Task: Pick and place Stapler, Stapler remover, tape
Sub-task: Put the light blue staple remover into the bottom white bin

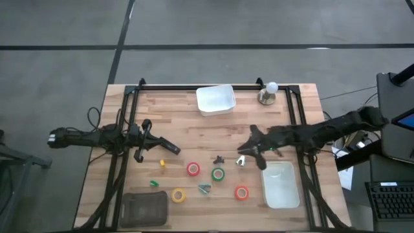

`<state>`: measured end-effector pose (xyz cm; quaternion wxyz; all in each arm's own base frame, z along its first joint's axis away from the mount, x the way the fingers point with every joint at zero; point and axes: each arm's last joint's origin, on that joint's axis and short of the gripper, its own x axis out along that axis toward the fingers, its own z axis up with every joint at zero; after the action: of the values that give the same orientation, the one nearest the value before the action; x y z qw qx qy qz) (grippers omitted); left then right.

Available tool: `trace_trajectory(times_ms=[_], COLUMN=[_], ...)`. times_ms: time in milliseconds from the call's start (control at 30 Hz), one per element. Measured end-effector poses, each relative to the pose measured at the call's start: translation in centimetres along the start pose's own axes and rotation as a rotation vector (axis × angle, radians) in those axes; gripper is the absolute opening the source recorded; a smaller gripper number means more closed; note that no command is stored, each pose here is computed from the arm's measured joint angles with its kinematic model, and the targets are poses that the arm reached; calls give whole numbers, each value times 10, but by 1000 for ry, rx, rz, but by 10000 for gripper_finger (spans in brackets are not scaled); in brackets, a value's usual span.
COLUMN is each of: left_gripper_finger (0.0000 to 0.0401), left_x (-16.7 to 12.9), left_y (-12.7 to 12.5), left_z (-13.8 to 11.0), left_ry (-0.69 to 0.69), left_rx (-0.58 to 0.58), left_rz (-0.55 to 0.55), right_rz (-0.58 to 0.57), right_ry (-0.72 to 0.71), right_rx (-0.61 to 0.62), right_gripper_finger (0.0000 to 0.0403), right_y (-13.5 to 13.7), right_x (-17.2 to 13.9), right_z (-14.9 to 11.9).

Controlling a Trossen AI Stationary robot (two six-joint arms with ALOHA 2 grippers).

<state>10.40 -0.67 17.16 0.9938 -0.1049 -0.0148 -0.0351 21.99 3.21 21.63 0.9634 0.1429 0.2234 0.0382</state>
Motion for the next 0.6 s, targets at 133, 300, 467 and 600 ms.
trace_trajectory(times_ms=[133, 300, 467, 600], left_gripper_finger=[7, 7, 7, 7], left_x=[0, 0, 0, 0], left_y=[0, 0, 0, 0], left_z=[0, 0, 0, -1], left_ry=[0, 0, 2, 6], left_rx=[0, 0, 0, 0], left_rz=[0, 0, 0, 1], right_rz=[0, -21, -48, -49], right_ry=[99, 271, 400, 447], right_rx=[-41, -114, -134, -175], right_gripper_finger=[131, 174, 181, 176], right_y=[4, 3, -2, -2], right_x=[19, 37, 55, 61], right_z=[10, 5, -9, -11])
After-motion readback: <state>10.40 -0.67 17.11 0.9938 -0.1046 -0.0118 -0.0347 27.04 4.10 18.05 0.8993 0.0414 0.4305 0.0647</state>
